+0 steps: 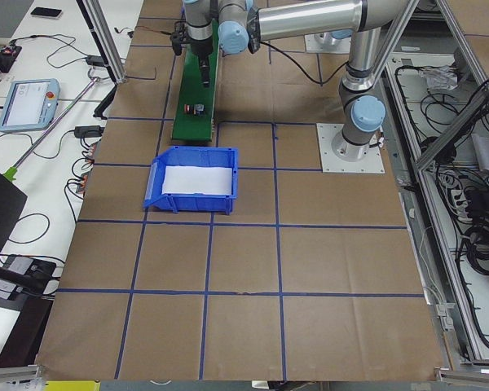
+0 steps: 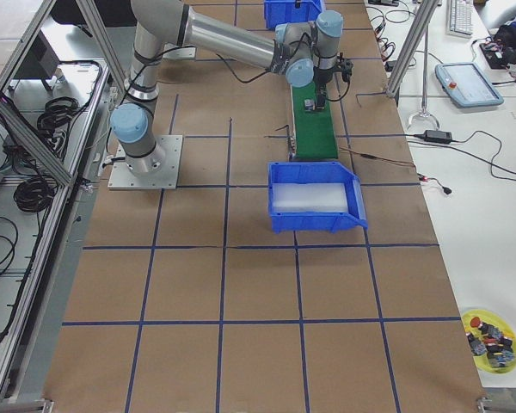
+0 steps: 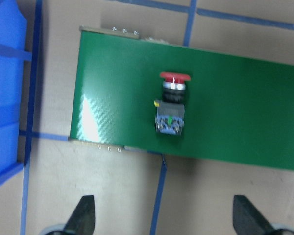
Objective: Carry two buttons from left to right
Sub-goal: 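Release the red button on the belt while the right gripper grasps the yellow button, then lift the yellow button with the right gripper and carry it to its bin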
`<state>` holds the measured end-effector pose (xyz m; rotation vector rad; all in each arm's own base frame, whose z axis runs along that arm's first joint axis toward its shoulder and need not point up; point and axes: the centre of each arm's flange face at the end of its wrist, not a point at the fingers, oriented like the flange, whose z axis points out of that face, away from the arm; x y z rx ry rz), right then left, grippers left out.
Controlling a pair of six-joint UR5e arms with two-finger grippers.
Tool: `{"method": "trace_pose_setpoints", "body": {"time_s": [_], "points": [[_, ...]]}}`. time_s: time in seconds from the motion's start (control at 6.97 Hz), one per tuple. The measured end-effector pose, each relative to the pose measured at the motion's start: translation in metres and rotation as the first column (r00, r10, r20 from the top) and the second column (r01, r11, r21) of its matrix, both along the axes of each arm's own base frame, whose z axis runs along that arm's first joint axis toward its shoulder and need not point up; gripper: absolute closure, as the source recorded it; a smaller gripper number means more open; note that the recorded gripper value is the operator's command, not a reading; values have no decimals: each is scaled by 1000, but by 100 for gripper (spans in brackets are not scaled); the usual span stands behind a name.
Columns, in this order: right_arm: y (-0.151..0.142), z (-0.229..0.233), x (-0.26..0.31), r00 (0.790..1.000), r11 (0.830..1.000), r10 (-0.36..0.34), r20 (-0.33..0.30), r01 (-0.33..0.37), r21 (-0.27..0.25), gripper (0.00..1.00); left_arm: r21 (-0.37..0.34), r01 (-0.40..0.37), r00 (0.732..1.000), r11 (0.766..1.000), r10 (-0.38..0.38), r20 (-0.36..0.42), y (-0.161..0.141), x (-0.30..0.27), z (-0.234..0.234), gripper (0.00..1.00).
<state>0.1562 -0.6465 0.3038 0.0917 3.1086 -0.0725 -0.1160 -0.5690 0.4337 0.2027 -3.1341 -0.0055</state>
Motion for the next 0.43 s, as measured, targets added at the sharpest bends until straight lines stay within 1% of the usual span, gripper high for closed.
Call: {"method": "trace_pose_setpoints", "body": {"time_s": [0.29,0.43], "points": [[-7,-15,1,1000,1000,-2,2,2,14,0,-1,13,1000,1000,-13,3,30,-1,36,0],[-7,-21,2,1000,1000,-3,3,3,23,0,-6,18,1000,1000,-18,4,40,0,45,0]]}}
